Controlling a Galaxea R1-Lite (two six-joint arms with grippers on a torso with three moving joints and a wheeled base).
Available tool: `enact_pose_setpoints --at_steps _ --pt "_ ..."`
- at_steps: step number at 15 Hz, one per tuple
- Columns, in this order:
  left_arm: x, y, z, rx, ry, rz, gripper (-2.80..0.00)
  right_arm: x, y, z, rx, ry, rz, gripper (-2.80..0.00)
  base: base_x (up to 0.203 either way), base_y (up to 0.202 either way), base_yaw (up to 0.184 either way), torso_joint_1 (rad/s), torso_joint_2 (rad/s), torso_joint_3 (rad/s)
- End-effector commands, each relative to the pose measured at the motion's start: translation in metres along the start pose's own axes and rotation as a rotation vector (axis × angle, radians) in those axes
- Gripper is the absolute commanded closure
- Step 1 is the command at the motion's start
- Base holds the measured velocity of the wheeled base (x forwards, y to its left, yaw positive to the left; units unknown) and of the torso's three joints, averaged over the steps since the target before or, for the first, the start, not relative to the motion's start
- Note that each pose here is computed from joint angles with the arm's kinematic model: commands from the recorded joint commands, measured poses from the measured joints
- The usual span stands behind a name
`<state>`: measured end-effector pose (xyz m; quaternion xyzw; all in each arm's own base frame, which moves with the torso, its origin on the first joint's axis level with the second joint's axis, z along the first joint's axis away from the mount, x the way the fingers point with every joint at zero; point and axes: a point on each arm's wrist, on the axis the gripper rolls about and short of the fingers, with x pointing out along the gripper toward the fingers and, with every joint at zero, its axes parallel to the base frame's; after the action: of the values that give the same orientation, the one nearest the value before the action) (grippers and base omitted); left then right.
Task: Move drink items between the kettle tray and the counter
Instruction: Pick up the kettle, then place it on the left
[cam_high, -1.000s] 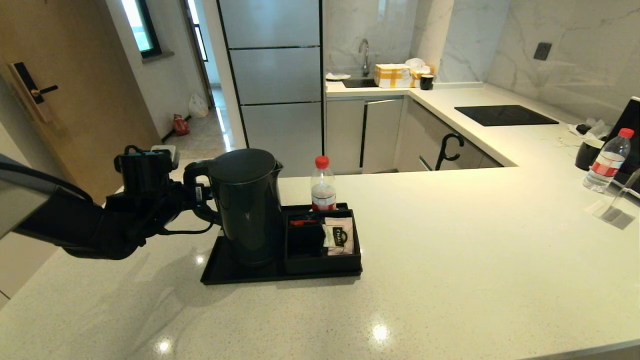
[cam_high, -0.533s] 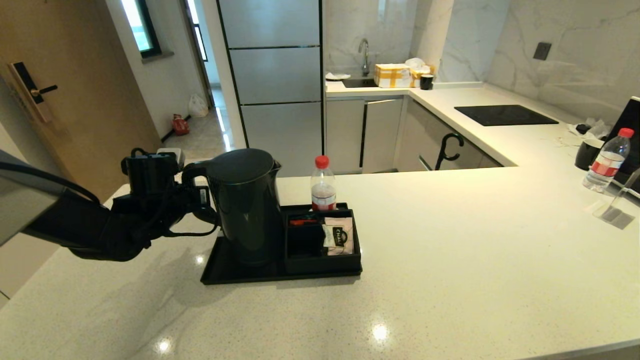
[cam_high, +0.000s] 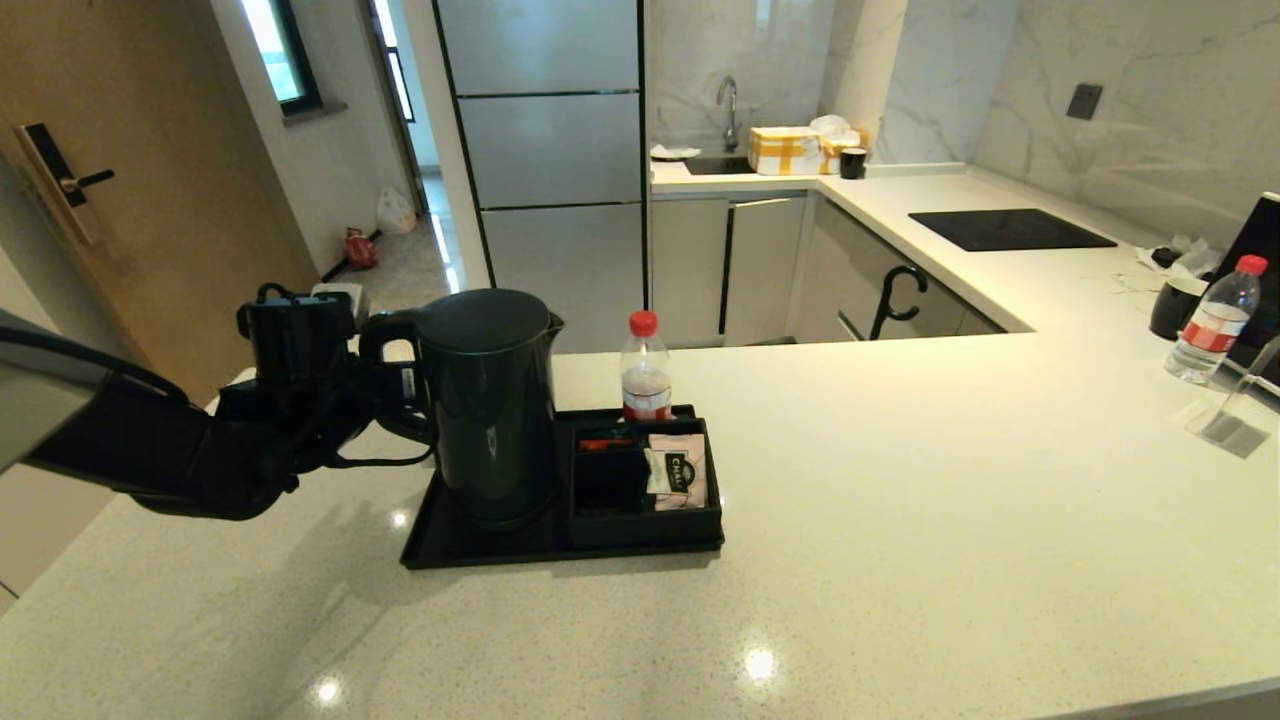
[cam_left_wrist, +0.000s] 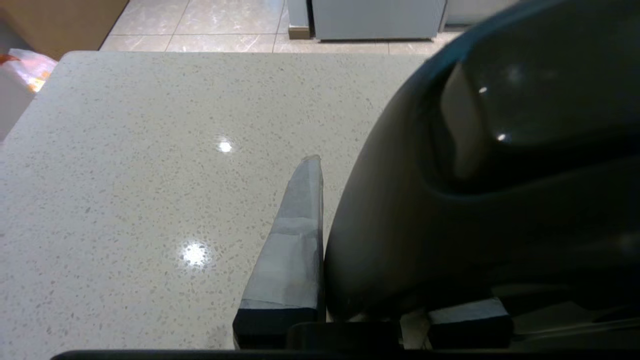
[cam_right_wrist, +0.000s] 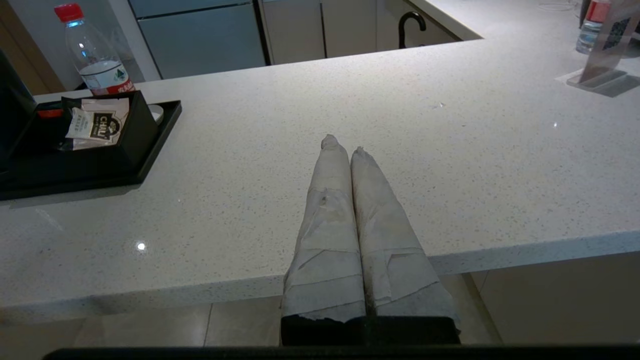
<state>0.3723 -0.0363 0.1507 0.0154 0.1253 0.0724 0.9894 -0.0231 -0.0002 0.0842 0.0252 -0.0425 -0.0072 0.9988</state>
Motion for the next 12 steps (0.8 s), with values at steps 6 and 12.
enact_pose_setpoints --at_steps 6,12 --pt "-0.026 -0.002 0.037 -0.071 -0.111 -0.011 0.00 0.002 0.000 -0.009 0.000 0.029 -0.001 0.00 0.000 0.000 0.000 0.000 0.00 0.000" --pt "-0.028 0.053 0.035 -0.129 -0.092 0.183 0.00 0.002 0.000 -0.009 0.000 0.029 -0.002 0.00 0.000 0.000 0.000 0.000 0.00 0.000"
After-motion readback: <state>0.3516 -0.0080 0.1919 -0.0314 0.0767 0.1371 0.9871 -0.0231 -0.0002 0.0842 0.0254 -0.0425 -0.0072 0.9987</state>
